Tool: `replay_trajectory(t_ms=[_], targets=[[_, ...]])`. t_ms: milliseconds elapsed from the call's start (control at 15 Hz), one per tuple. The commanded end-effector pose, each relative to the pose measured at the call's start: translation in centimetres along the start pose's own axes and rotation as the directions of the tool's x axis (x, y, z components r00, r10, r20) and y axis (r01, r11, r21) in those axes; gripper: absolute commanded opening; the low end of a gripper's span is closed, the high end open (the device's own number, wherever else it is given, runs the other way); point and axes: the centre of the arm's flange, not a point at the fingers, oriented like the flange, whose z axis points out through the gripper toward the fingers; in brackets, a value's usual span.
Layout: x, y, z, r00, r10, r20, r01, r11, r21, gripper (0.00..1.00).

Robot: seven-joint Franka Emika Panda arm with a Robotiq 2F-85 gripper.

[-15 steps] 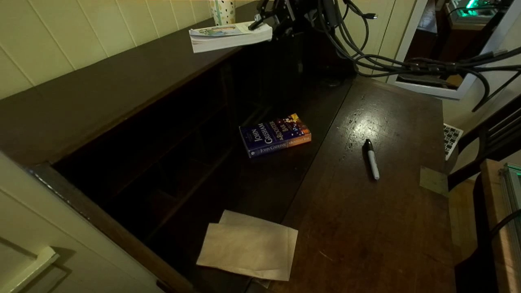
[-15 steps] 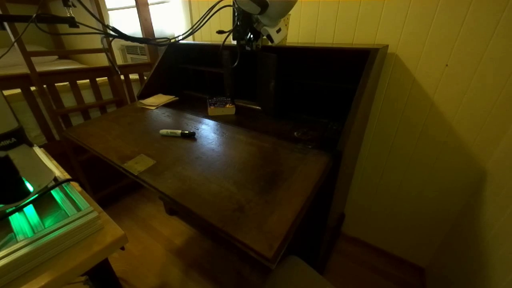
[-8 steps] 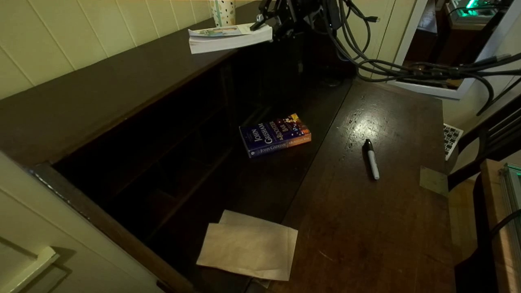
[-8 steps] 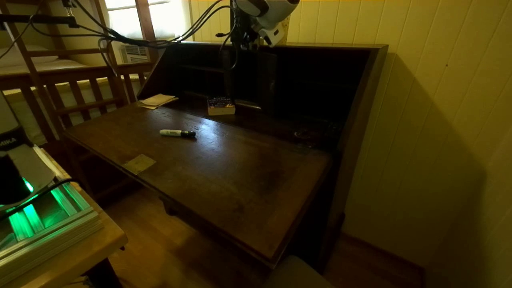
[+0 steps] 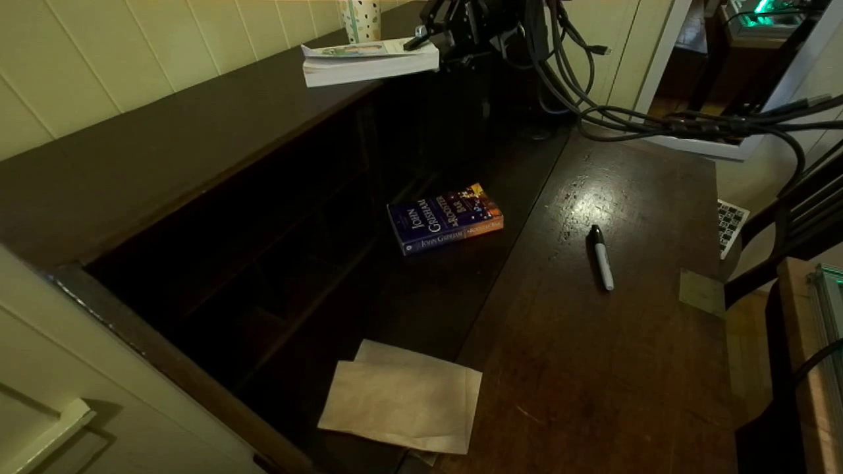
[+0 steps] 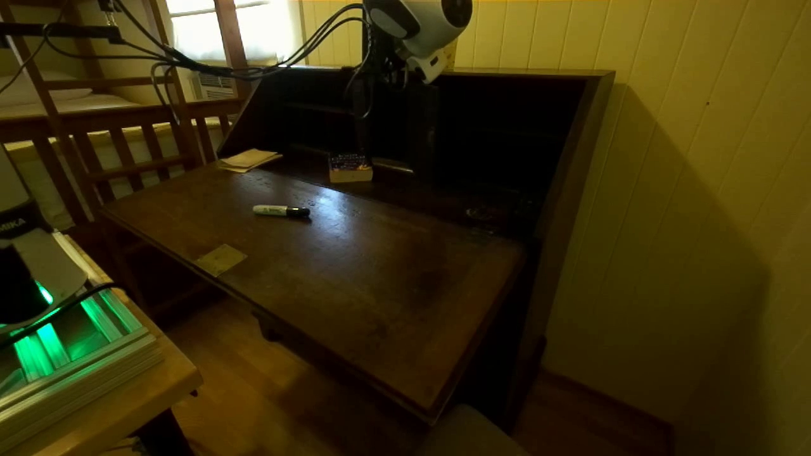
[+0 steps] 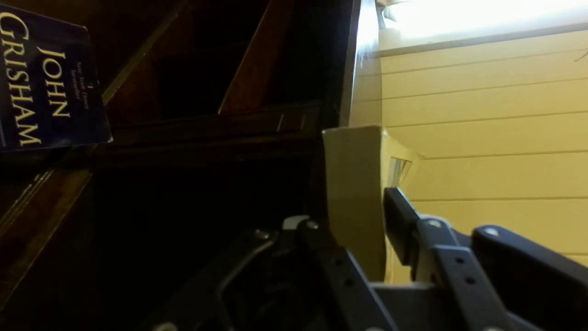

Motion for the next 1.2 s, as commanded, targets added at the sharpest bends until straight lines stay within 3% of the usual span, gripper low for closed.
replay_trajectory(t_ms=[0,133,200,333,400,533,867,1133], targets=[[-0.5,0.1,0.1,0.999,-0.039,-0.033,0.041,0.997,0.062,0.12],[-0.6,0.2,0.3,0.998,-0.049,-0.037,0.052,0.996,0.075,0.12],[-0.7,0.1,0.4,0.998,-0.054,-0.041,0.057,0.995,0.081,0.17],[-0.8,0.2,0.5,0.998,-0.054,-0.042,0.057,0.995,0.077,0.34],[-0.9,0.3,0.5,0.998,-0.052,-0.043,0.055,0.996,0.075,0.53],[-1.0,0.3,0.7,0.998,-0.047,-0.046,0.05,0.996,0.074,0.62],[-1.5,0.1,0.9,0.997,-0.054,-0.049,0.058,0.995,0.082,0.97],[-1.4,0.0,1.5,0.997,-0.057,-0.056,0.063,0.991,0.115,1.0]])
